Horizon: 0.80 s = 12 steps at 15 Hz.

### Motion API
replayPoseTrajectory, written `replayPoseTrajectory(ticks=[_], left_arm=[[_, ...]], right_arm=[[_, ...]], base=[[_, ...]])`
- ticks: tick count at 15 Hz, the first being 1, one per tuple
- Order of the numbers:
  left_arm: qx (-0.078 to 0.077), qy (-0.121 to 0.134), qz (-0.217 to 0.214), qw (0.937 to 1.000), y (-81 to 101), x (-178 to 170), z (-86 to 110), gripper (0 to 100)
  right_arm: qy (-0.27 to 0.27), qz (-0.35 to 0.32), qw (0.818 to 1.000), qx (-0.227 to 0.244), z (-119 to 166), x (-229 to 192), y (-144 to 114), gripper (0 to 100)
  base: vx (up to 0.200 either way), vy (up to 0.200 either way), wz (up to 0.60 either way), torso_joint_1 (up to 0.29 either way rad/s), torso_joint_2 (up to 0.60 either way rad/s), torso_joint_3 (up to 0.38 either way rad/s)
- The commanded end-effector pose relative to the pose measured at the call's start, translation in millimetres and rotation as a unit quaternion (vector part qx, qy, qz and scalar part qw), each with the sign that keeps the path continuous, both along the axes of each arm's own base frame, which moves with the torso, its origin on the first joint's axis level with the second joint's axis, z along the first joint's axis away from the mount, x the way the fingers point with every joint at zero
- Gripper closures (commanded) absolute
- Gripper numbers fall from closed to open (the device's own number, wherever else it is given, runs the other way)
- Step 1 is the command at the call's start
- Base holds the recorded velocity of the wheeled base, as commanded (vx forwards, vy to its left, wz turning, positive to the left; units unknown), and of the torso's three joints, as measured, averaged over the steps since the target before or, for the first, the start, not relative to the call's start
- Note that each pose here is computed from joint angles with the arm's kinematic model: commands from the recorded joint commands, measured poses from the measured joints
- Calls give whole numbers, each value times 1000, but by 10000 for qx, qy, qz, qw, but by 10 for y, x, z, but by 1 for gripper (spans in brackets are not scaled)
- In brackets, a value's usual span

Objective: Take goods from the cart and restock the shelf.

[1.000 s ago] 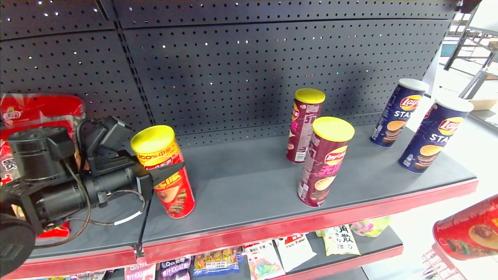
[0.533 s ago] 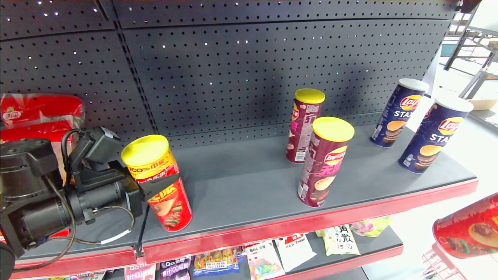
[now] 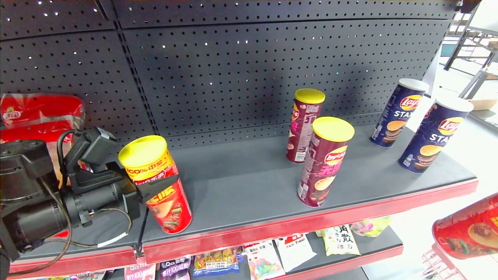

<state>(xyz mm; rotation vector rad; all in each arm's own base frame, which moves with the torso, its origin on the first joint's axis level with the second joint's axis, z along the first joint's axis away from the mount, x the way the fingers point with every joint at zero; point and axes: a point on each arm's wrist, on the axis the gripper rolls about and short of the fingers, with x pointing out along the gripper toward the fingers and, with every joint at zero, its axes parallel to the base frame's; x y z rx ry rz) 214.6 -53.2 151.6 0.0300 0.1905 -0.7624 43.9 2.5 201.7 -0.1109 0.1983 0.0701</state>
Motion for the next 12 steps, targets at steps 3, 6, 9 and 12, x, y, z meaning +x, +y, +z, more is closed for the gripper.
replayPoseTrajectory(ticks=[3, 6, 9, 12], left_arm=[[31, 80, 27, 10000, 11, -58, -46, 100], [14, 64, -1, 10000, 16, -91, -36, 100], [11, 65, -24, 10000, 15, -105, -38, 100], [23, 125, -62, 9999, 5, -141, -68, 100]], right_arm=[[27, 9, 10000, -3, -3, 10, 1, 100], [42, 9, 10000, -3, -5, 16, 1, 100], [42, 9, 10000, -3, -5, 16, 1, 100], [42, 9, 10000, -3, -5, 16, 1, 100]], base=[[0, 0, 0, 0, 0, 0], [0, 0, 0, 0, 0, 0], [0, 0, 0, 0, 0, 0], [0, 0, 0, 0, 0, 0]])
